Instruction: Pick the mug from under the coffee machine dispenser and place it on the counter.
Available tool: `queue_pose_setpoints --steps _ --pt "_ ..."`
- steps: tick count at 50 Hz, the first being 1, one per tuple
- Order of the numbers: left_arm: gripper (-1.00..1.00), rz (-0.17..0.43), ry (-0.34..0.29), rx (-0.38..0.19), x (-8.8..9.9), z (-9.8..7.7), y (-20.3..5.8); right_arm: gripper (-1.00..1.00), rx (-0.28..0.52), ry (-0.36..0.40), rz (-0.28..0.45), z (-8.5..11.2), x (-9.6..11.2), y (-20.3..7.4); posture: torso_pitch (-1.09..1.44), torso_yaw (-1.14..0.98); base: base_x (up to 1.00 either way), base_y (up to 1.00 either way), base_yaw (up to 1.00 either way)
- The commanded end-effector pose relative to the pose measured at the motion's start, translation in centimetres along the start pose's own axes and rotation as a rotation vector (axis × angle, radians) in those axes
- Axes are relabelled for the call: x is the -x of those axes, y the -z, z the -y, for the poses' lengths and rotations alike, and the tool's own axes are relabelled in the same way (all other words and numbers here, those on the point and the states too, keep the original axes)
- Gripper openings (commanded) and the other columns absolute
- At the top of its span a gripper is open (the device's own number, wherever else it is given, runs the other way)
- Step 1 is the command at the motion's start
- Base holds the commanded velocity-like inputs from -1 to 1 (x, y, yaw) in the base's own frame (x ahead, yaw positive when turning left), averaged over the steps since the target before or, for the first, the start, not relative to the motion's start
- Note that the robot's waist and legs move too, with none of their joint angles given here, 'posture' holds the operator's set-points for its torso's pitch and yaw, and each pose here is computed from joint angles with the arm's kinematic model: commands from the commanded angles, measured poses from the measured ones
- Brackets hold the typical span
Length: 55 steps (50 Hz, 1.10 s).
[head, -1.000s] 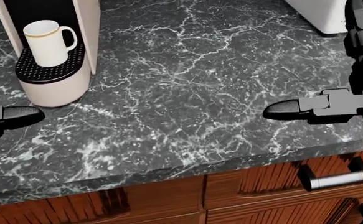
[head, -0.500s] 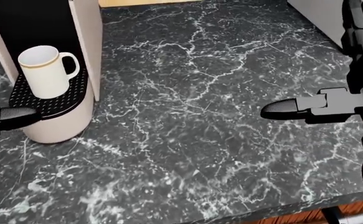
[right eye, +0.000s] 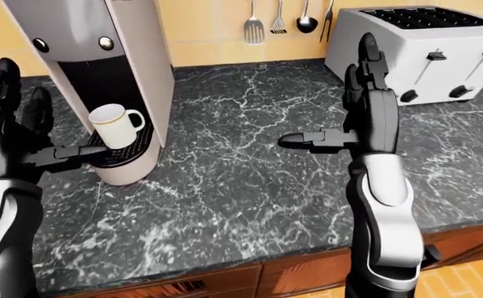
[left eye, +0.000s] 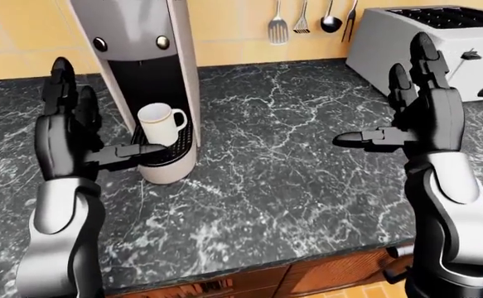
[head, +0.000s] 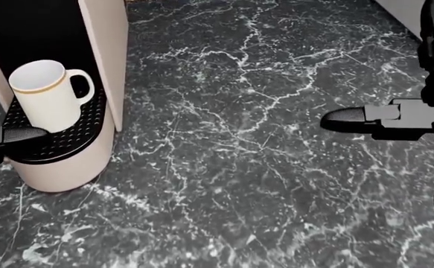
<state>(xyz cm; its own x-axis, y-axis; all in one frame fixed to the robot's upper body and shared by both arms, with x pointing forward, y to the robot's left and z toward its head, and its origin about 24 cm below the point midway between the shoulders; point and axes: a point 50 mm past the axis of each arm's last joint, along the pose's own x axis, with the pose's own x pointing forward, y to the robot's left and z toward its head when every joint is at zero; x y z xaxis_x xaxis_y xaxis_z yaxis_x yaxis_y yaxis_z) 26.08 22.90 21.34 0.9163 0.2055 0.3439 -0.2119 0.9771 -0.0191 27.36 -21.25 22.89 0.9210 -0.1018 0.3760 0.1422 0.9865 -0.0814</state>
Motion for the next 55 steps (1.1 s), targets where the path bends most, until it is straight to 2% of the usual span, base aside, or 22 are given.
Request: queue_pose_setpoints --steps 1,16,25,26,27,28,35,42,46,47,55 --pt "1.00 0.086 0.008 -0.002 -0.03 0.12 -1.61 1.00 0.009 0.005 0.091 0.08 -0.04 -1.73 0.00 0.00 0.00 0.00 0.00" --pt "1.00 0.090 0.004 -0.002 -0.02 0.04 -1.80 1.00 0.021 -0.016 0.092 -0.11 0.27 -1.90 0.00 0.00 0.00 0.00 0.85" --pt "1.00 0.089 0.002 -0.003 -0.06 -0.03 -1.68 1.00 -0.016 0.003 0.080 0.16 0.13 -1.83 0.00 0.00 0.00 0.00 1.00" --pt "1.00 0.089 0.002 -0.003 -0.06 -0.05 -1.69 1.00 -0.041 0.033 0.075 0.39 -0.04 -1.82 0.00 0.00 0.00 0.00 1.00" --pt "1.00 0.089 0.002 -0.003 -0.07 -0.06 -1.70 1.00 -0.026 0.038 0.078 0.45 -0.13 -1.81 0.00 0.00 0.00 0.00 1.00" --pt "1.00 0.089 0.002 -0.003 -0.06 -0.06 -1.71 1.00 -0.012 0.041 0.045 0.38 -0.20 -1.39 0.00 0.00 0.00 0.00 0.00" --pt "1.00 0.088 0.003 -0.003 -0.05 -0.02 -1.64 1.00 -0.036 0.074 0.018 0.59 -0.48 -1.31 0.00 0.00 0.00 0.00 0.00" --pt "1.00 0.089 0.002 -0.003 -0.04 -0.06 -1.72 1.00 -0.057 0.095 0.047 0.63 -0.49 -1.81 0.00 0.00 0.00 0.00 0.00" --pt "1.00 0.089 0.002 -0.003 -0.05 -0.05 -1.74 1.00 -0.044 0.088 0.046 0.60 -0.50 -2.03 0.00 0.00 0.00 0.00 0.00" --pt "1.00 0.089 0.002 -0.003 -0.05 -0.05 -1.76 1.00 -0.017 0.075 0.049 0.58 -0.48 -2.10 0.00 0.00 0.00 0.00 0.00" --pt "1.00 0.091 0.003 -0.001 -0.08 -0.01 -1.88 1.00 -0.063 0.026 0.020 0.27 -0.21 -2.20 0.00 0.00 0.00 0.00 0.00"
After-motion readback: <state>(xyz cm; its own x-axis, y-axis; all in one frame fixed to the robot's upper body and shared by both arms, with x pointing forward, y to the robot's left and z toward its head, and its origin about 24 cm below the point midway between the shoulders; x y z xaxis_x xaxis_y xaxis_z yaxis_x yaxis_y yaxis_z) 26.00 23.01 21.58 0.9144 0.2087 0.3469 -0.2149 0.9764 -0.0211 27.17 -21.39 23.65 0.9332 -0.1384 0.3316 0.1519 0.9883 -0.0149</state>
